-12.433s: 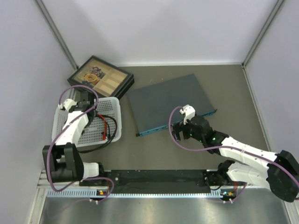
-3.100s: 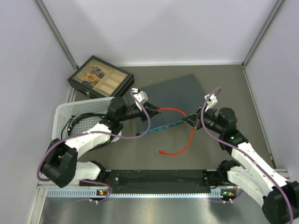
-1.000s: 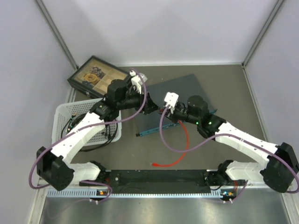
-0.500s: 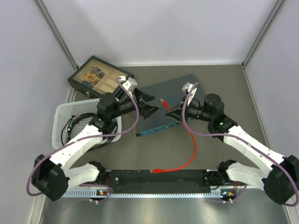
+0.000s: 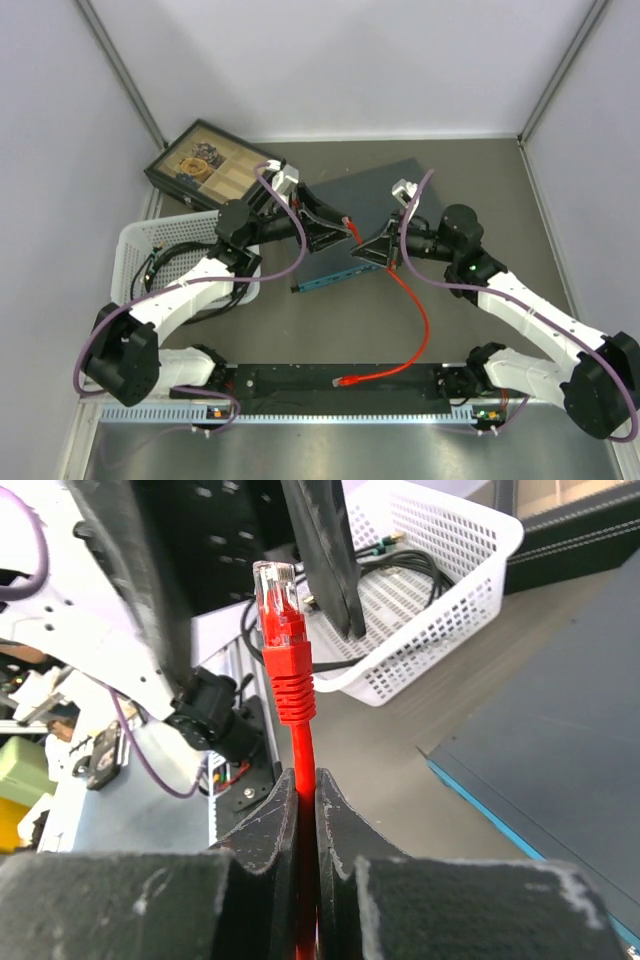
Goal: Insert the plug into the switch port
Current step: Adjust the connector.
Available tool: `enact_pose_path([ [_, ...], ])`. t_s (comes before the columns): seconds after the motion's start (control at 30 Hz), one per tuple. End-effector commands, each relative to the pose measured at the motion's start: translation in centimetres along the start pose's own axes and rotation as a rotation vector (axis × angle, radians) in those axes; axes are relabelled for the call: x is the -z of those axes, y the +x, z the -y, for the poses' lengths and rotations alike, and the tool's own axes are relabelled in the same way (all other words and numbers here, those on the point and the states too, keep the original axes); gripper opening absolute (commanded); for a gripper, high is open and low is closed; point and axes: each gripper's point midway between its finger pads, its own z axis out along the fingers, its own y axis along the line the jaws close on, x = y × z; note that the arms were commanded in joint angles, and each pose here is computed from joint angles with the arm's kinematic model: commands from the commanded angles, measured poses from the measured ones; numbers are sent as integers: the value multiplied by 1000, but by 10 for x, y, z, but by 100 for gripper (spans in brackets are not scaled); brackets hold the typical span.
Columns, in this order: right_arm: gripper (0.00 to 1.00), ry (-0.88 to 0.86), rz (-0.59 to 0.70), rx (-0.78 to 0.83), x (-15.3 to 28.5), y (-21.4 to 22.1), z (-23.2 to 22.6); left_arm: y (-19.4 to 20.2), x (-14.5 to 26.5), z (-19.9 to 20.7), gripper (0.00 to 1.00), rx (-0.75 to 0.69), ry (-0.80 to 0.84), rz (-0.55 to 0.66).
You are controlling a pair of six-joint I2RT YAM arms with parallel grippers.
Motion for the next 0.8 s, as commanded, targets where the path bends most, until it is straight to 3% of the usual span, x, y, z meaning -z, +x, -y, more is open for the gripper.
enact_pose_path([
  [0.0,0,-58,40,17,0,-14,-11,-21,-4,19,50,-55,87,37],
  [0.37,0,-89,-33,-66,-6,6,-3,-25,-2,19,1,-58,64,62],
  [0.53,1,-89,-38,-71,-6,7,-4,-23,0,15,0,-32,23,76],
  [0.57,11,-62,-26,-65,-6,5,0,-26,1,8,0,-9,-27,91],
  [0.63,16,-27,-18,-12,-1,0,0,-22,3,0,0,26,-84,99],
  [0.77,47,114,26,117,10,-18,11,-13,9,-23,0,106,-266,111],
])
